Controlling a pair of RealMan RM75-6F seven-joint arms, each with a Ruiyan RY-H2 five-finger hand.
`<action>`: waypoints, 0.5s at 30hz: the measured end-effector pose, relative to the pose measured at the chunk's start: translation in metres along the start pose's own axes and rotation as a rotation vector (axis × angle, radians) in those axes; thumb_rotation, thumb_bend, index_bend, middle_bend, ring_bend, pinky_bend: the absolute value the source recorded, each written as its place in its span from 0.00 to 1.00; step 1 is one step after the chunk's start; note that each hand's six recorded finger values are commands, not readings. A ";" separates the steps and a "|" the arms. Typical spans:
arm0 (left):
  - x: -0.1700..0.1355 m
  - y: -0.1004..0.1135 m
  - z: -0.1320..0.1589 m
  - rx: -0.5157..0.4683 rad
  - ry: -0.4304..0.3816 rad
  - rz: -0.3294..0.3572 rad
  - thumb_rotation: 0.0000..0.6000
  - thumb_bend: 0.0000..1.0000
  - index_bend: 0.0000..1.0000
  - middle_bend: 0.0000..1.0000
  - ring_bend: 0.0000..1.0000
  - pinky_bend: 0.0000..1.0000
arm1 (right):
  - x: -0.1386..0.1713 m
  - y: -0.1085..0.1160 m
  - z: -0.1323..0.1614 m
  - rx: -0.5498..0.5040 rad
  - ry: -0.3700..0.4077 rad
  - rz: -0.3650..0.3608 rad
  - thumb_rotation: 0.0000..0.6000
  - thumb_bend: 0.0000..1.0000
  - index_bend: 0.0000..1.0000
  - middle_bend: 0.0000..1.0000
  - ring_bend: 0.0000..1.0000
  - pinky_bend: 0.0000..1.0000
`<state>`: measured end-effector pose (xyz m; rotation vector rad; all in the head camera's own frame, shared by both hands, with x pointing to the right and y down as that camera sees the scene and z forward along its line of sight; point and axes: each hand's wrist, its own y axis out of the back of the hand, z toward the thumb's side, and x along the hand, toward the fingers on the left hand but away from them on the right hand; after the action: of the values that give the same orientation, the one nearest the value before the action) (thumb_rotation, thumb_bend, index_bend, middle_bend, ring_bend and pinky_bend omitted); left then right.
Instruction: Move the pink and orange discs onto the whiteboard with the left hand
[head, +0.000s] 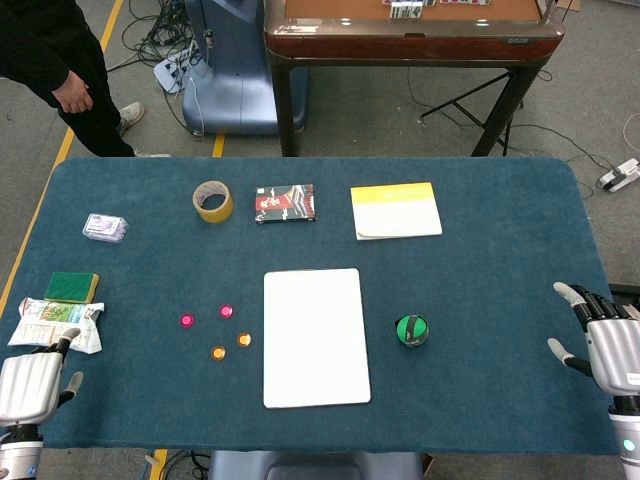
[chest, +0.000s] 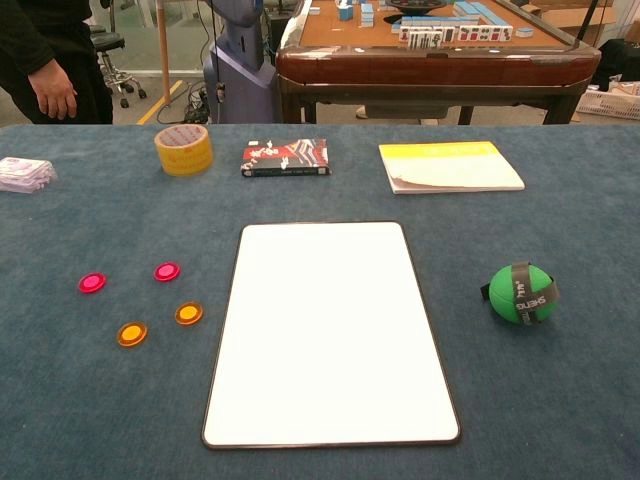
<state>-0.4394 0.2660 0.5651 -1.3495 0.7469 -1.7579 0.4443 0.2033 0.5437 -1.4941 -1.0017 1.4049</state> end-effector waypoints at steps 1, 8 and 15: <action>0.000 -0.001 0.001 0.000 -0.004 -0.005 1.00 0.28 0.33 0.56 0.59 0.81 | 0.000 0.000 0.000 0.001 -0.002 0.001 1.00 0.14 0.20 0.25 0.27 0.40; 0.003 -0.001 0.007 -0.021 -0.043 0.002 1.00 0.28 0.33 0.56 0.59 0.81 | 0.003 0.001 0.000 0.001 -0.006 -0.008 1.00 0.14 0.20 0.25 0.27 0.40; 0.016 0.001 0.027 -0.072 -0.133 -0.037 1.00 0.28 0.33 0.55 0.60 0.81 | 0.004 0.001 -0.001 0.000 -0.011 -0.013 1.00 0.14 0.20 0.25 0.27 0.40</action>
<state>-0.4156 0.2518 0.5798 -1.5214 0.7215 -1.6651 0.4460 0.2061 0.5414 -1.4792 -1.0167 1.4054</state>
